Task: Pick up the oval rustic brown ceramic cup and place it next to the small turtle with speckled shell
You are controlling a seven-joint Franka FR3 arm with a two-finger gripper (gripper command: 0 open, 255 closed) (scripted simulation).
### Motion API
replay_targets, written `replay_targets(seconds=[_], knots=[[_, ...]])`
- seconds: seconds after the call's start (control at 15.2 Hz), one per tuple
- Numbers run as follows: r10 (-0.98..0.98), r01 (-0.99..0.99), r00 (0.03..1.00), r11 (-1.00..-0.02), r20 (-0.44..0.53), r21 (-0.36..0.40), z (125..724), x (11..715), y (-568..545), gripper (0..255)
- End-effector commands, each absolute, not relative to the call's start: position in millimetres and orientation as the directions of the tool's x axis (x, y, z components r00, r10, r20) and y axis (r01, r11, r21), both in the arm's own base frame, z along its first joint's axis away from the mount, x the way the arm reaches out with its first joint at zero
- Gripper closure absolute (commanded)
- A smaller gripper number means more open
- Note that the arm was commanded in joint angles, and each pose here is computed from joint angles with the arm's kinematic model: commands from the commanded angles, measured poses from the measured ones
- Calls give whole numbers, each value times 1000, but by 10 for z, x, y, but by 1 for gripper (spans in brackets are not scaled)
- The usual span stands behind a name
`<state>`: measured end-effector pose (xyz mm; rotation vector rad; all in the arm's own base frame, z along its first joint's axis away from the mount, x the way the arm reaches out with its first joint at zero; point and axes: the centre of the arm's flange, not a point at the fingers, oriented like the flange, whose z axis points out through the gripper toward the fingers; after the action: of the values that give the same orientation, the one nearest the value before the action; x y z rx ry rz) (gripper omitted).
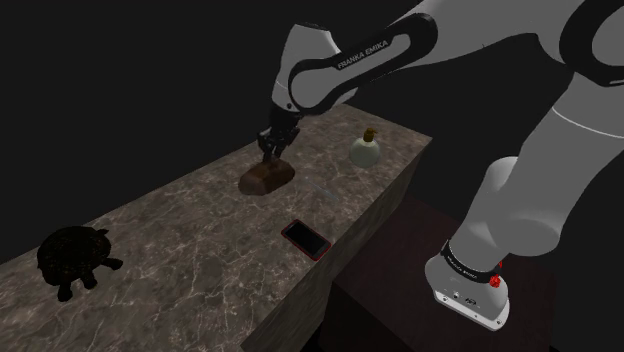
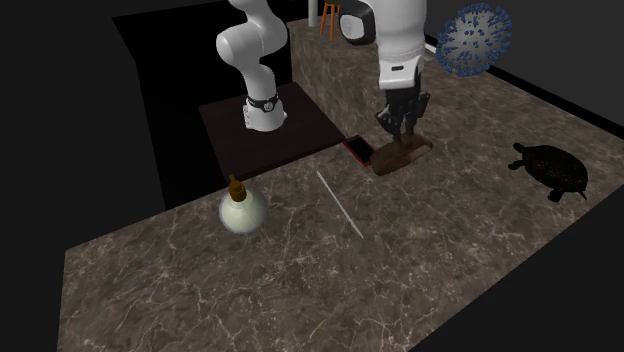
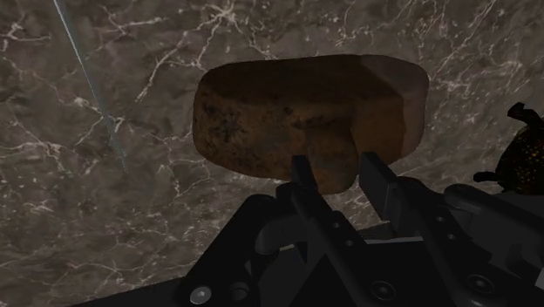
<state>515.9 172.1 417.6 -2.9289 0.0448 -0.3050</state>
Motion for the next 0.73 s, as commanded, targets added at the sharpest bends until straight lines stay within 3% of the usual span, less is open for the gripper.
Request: replay_targets(seconds=[0.0,0.66], knots=[[-52,-11,978,-980,201,-198,4138,5232,1987,255],[-52,-11,978,-980,201,-198,4143,5482,3283,255]])
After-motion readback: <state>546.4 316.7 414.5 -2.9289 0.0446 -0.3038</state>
